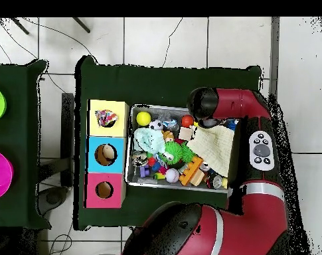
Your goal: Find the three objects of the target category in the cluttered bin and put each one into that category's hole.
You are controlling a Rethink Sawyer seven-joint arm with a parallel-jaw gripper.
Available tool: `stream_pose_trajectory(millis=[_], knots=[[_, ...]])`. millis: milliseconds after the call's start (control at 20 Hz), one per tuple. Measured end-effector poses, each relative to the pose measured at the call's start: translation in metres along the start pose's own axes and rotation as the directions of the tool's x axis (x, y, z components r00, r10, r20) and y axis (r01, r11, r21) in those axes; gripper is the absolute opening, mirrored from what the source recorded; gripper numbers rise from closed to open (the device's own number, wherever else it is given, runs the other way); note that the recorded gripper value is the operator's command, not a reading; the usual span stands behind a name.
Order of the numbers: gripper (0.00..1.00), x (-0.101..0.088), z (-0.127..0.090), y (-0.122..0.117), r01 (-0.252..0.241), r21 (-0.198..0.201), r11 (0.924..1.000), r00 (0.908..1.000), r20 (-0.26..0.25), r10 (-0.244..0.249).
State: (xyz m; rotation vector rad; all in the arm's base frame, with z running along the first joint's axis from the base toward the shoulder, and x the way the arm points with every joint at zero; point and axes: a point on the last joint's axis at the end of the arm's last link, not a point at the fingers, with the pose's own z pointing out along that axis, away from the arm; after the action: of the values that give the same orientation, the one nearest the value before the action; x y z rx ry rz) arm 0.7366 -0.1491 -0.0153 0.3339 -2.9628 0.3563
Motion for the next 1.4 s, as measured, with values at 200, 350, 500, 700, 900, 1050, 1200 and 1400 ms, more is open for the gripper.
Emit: stream_pose_trajectory(millis=[200, 350, 500, 700, 900, 1050, 1200, 1400], knots=[[1.0, 0.0, 0.0, -0.001, 0.003, 0.008, 1.0, 1.0, -0.003, -0.003], [1.0, 0.0, 0.0, -0.003, 0.001, 0.012, 0.9999, 1.0, -0.007, -0.001], [1.0, 0.0, 0.001, -0.004, 0.0, 0.013, 0.9999, 0.9999, -0.011, 0.0], [1.0, -0.001, 0.003, -0.005, -0.004, 0.013, 0.9999, 0.9998, -0.021, 0.004], [1.0, -0.002, 0.004, -0.007, -0.009, 0.011, 0.9999, 0.9993, -0.036, 0.009], [1.0, -0.003, 0.005, -0.009, -0.013, 0.01, 0.9999, 0.9989, -0.046, 0.013], [1.0, -0.004, 0.007, -0.01, -0.016, 0.008, 0.9998, 0.9984, -0.055, 0.017], [1.0, -0.005, 0.008, -0.011, -0.02, 0.007, 0.9998, 0.9977, -0.064, 0.021]])
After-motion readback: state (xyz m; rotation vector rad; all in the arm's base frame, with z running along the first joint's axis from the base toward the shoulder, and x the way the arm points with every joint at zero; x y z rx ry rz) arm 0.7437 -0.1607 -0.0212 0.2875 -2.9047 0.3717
